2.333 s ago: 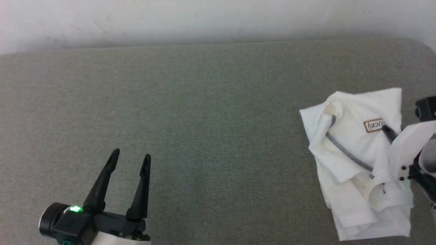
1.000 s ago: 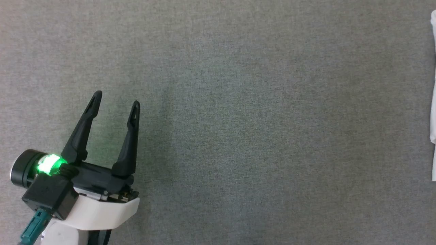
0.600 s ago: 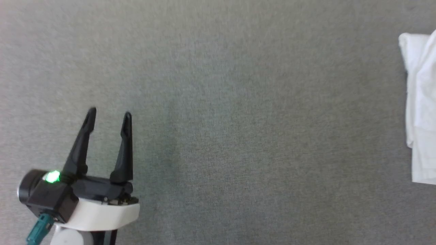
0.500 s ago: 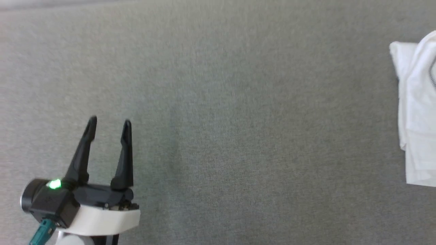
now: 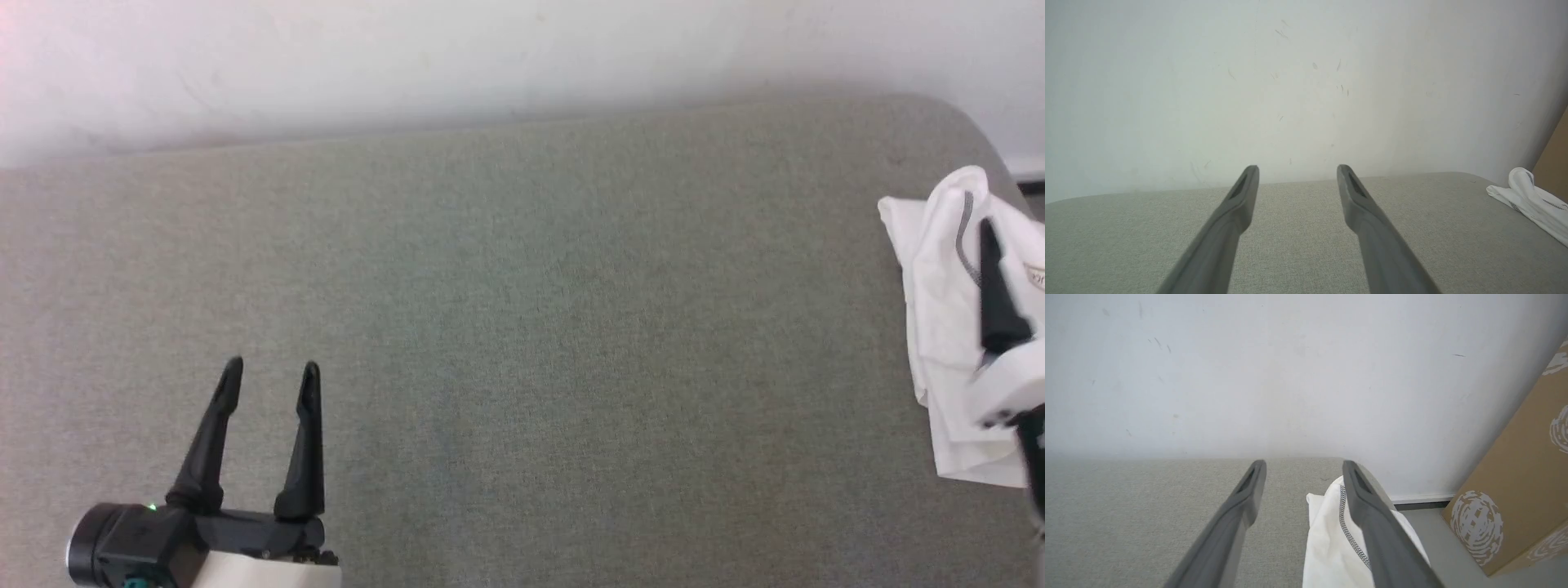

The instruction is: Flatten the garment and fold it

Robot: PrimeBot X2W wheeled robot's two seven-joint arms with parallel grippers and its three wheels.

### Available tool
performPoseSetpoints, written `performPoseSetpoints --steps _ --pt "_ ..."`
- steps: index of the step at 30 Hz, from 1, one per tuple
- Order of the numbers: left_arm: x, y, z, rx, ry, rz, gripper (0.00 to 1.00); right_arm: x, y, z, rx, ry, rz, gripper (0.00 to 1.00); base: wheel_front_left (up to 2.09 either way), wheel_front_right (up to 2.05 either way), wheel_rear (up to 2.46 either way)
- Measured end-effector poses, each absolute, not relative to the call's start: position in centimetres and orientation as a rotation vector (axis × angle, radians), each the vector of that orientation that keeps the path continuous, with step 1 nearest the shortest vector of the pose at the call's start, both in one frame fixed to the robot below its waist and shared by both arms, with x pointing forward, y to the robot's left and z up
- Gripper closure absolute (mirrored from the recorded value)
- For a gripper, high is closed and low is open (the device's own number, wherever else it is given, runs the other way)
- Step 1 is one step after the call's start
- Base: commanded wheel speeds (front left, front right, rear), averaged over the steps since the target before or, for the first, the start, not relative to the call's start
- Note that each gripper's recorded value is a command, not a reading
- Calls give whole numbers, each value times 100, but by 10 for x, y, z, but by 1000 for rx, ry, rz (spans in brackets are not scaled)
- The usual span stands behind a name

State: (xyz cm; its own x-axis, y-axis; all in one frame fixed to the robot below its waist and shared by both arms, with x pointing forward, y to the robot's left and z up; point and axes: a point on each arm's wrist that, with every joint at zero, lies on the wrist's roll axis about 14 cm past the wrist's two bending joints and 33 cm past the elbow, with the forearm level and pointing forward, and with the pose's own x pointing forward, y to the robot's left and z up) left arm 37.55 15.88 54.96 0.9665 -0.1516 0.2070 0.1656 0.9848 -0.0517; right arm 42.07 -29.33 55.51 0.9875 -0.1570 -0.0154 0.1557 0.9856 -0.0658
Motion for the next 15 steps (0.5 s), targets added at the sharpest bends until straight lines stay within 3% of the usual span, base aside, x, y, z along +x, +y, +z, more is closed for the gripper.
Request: performPoseSetpoints --steps 15 --pt "325 175 539 -69 -165 -77 0 365 -223 543 -85 -35 -38 0 0 0 0"
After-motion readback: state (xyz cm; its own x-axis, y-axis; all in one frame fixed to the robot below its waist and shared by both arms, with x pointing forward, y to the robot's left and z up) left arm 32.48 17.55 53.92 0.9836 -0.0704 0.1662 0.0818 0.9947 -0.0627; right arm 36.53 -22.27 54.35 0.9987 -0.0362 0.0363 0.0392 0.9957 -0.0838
